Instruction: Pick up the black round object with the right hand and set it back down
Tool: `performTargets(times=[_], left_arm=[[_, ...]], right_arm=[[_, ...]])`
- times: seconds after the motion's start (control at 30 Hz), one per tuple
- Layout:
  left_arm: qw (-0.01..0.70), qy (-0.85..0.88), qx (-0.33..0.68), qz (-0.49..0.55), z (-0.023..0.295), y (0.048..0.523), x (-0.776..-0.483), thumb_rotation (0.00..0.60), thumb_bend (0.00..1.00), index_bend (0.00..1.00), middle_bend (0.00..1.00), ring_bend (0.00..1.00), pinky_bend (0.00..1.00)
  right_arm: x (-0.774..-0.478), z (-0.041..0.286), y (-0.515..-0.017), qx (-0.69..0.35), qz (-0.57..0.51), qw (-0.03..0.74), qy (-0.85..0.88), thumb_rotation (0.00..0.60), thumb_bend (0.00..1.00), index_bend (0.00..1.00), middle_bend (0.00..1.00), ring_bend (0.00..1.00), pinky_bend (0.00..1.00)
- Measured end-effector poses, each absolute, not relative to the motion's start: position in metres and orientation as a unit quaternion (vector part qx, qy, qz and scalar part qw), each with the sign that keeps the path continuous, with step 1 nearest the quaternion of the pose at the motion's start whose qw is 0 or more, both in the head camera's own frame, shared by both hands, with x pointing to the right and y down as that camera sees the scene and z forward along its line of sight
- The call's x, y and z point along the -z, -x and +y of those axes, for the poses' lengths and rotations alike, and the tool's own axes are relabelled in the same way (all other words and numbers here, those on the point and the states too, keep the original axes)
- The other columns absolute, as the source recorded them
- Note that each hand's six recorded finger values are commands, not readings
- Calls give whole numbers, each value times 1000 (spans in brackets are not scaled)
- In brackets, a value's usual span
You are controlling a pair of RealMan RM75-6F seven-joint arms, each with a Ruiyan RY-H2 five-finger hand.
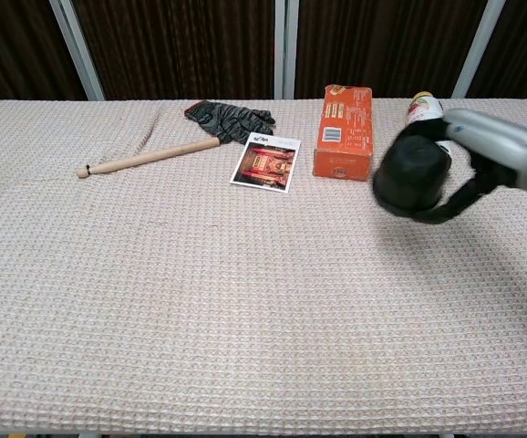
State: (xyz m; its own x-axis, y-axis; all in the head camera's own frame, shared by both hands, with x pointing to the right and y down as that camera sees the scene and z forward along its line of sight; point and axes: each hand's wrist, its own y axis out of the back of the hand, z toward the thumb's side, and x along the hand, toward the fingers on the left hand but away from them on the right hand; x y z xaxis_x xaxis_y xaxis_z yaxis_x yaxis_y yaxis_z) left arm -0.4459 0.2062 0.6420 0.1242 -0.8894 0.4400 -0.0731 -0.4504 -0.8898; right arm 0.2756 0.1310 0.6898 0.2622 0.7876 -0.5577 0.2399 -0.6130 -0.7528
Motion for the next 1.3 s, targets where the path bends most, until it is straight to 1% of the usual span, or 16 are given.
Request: performTargets(times=[0.07, 0.13, 0.33, 0.53, 0.73, 0.83, 0.9, 0.93, 1.03, 1.1, 1.13, 1.2, 1.23, 1.3], left_arm=[[373, 651, 550, 368, 206, 445, -642, 600, 123, 164, 126, 0, 183], [373, 650, 552, 367, 207, 446, -641, 600, 123, 164, 126, 0, 183], [373, 649, 552, 367, 207, 446, -640, 600, 123, 164, 126, 0, 183], [371, 648, 553, 368, 207, 448, -640, 600, 124, 164, 126, 0, 183], [369, 648, 555, 369, 209, 449, -641, 600, 123, 164, 126, 0, 183], [369, 647, 555, 372, 209, 451, -639, 600, 123, 164, 126, 0, 183], [369, 646, 554, 373, 208, 452, -638, 600, 123, 163, 126, 0, 183], [370, 646, 554, 373, 208, 452, -638, 600, 123, 164, 126, 0, 183], [370, 646, 554, 373, 209, 451, -638, 600, 124, 164, 126, 0, 183], [369, 647, 555, 371, 210, 451, -639, 600, 124, 164, 126, 0, 183], [369, 647, 556, 370, 211, 451, -639, 600, 123, 164, 126, 0, 183], [367, 647, 557, 370, 212, 452, -640, 600, 123, 164, 126, 0, 183], [367, 646, 557, 371, 212, 452, -639, 600, 123, 164, 126, 0, 183], [368, 646, 556, 372, 212, 452, -639, 600, 124, 164, 126, 0, 183]], right_arm=[[-686, 131, -304, -517, -351, 271, 732, 600, 160, 430, 467, 111, 0], [-688, 136, -314, -522, -352, 265, 731, 600, 160, 430, 467, 111, 0], [-706, 149, -314, -521, -345, 245, 741, 600, 160, 427, 467, 111, 0], [-717, 152, -316, -526, -343, 241, 740, 600, 155, 419, 464, 110, 0], [-722, 154, -319, -534, -338, 236, 738, 600, 151, 416, 463, 110, 0], [-725, 155, -320, -538, -335, 234, 737, 600, 149, 399, 459, 106, 0], [-727, 156, -320, -540, -332, 234, 737, 600, 132, 353, 447, 98, 0], [-728, 157, -320, -541, -330, 234, 737, 600, 116, 307, 434, 90, 0], [-730, 158, -320, -545, -323, 233, 738, 600, 100, 214, 398, 65, 0], [-731, 160, -320, -547, -318, 231, 739, 600, 98, 185, 387, 48, 0], [-732, 160, -321, -549, -316, 231, 739, 600, 91, 154, 370, 29, 0], [-733, 162, -321, -551, -309, 229, 741, 600, 70, 94, 320, 9, 0], [-734, 163, -321, -553, -303, 228, 742, 600, 51, 43, 267, 0, 0], [-735, 165, -321, -556, -291, 226, 745, 600, 34, 3, 206, 0, 0]])
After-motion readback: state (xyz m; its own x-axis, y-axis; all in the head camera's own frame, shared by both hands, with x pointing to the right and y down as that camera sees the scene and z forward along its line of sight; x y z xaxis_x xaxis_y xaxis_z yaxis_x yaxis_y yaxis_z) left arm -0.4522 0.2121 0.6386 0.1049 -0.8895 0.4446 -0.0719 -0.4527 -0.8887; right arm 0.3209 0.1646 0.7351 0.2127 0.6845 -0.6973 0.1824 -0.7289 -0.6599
